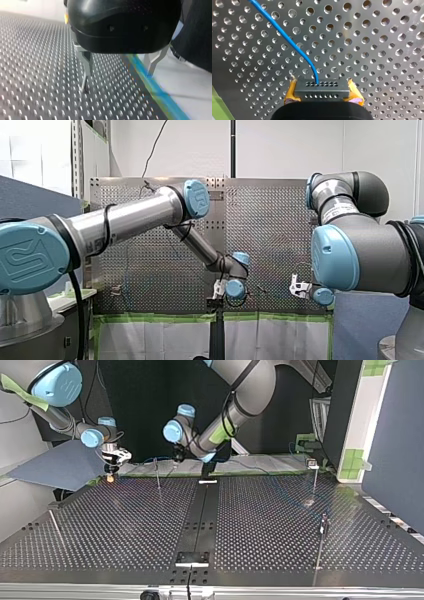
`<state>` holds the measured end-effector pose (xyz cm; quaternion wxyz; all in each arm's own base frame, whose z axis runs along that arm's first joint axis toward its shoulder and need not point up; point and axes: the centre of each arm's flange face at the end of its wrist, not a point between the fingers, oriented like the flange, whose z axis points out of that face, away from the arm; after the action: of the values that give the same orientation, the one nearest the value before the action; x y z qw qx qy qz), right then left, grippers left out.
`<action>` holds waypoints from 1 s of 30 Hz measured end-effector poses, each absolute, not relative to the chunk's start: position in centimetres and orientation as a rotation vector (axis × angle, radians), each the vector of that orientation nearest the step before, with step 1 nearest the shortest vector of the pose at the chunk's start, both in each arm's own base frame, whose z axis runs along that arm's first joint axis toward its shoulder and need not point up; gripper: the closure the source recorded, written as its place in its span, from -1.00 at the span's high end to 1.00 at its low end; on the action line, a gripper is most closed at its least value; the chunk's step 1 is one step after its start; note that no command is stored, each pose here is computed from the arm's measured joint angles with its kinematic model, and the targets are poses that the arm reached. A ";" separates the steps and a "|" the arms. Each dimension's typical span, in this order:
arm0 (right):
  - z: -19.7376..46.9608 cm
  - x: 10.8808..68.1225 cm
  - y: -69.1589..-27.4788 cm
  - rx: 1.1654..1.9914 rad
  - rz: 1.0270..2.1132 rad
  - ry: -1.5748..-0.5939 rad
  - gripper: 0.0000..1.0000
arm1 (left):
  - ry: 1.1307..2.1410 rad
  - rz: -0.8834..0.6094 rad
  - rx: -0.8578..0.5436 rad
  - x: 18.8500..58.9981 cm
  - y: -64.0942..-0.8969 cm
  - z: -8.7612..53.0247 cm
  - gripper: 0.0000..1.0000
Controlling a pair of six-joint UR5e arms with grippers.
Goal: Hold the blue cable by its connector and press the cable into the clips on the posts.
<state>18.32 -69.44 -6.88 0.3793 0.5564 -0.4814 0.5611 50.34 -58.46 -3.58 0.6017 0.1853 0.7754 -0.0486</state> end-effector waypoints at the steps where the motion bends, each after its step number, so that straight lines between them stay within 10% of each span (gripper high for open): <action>1: -6.9 18.4 -69.4 1.422 1.433 -1.230 -1.00 | 1.796 -0.121 0.442 49.9 -58.6 -3.2 1.00; 30: -7.0 19.0 -69.2 1.430 1.439 -1.229 -1.00 | 1.813 -0.241 0.593 42.0 -62.8 -0.8 1.00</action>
<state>18.96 -69.20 -7.03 0.3754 0.5589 -0.4802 0.5622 41.98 -62.79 -0.77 0.5725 0.2530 0.7732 -0.1026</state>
